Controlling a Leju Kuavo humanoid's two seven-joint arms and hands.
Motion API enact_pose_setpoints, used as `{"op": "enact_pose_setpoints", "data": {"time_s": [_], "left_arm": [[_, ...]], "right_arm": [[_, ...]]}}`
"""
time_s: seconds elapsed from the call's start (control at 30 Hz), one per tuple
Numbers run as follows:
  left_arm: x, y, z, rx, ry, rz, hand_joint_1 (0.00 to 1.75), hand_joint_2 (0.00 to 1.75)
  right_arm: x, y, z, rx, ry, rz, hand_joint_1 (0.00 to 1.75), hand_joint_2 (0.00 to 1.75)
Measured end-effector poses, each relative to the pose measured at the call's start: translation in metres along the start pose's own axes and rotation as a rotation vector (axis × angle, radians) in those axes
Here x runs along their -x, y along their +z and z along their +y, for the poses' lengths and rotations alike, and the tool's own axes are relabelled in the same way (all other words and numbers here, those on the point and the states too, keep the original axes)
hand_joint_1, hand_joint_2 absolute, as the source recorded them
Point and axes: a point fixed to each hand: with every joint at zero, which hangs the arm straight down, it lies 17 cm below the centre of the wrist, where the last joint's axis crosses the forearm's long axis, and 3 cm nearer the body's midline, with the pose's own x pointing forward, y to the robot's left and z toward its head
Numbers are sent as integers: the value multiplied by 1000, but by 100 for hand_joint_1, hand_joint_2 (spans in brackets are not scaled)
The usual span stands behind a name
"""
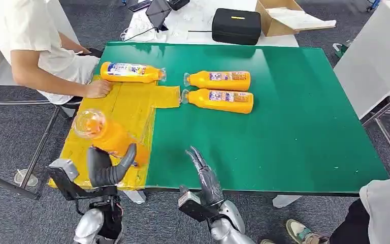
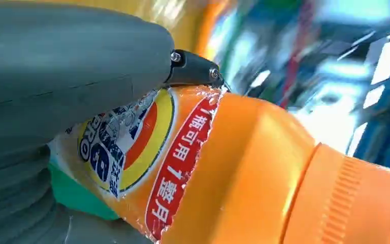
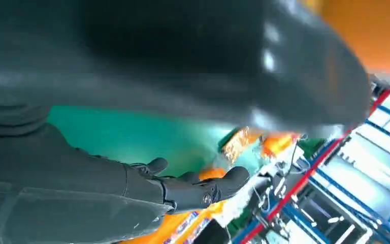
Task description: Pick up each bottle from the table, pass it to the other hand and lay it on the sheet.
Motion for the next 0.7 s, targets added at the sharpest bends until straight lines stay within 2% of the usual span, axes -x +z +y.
{"op": "enact_pose_setpoints", "data": {"time_s": [0.17, 0.3, 0.33, 0.43, 0.47, 0.53, 0.6, 0.7], "left_arm": [[1, 2, -1, 16, -110, -26, 175, 175], [22, 7, -13, 145, -498, -59, 175, 175], [32, 10, -16, 186, -574, -55, 175, 175], [53, 18, -15, 255, -701, -50, 175, 175], [58, 19, -15, 273, -736, -49, 166, 175], [79, 26, -18, 371, -840, -32, 173, 175], [110, 42, -18, 489, -891, 41, 175, 175], [136, 55, -13, 584, -950, 93, 171, 175]], "right_arm": [[4, 4, 1, 3, 10, 10, 0, 0], [8, 3, -17, 96, 47, 30, 0, 0], [7, 3, -21, 111, 48, 29, 0, 175], [4, 1, -26, 135, 38, 25, 0, 175], [3, 1, -27, 141, 34, 27, 0, 175], [1, -1, -30, 156, 19, 26, 0, 175], [-3, -3, -29, 157, 2, 20, 0, 175], [-6, -3, -24, 146, -17, 18, 0, 175]]}}
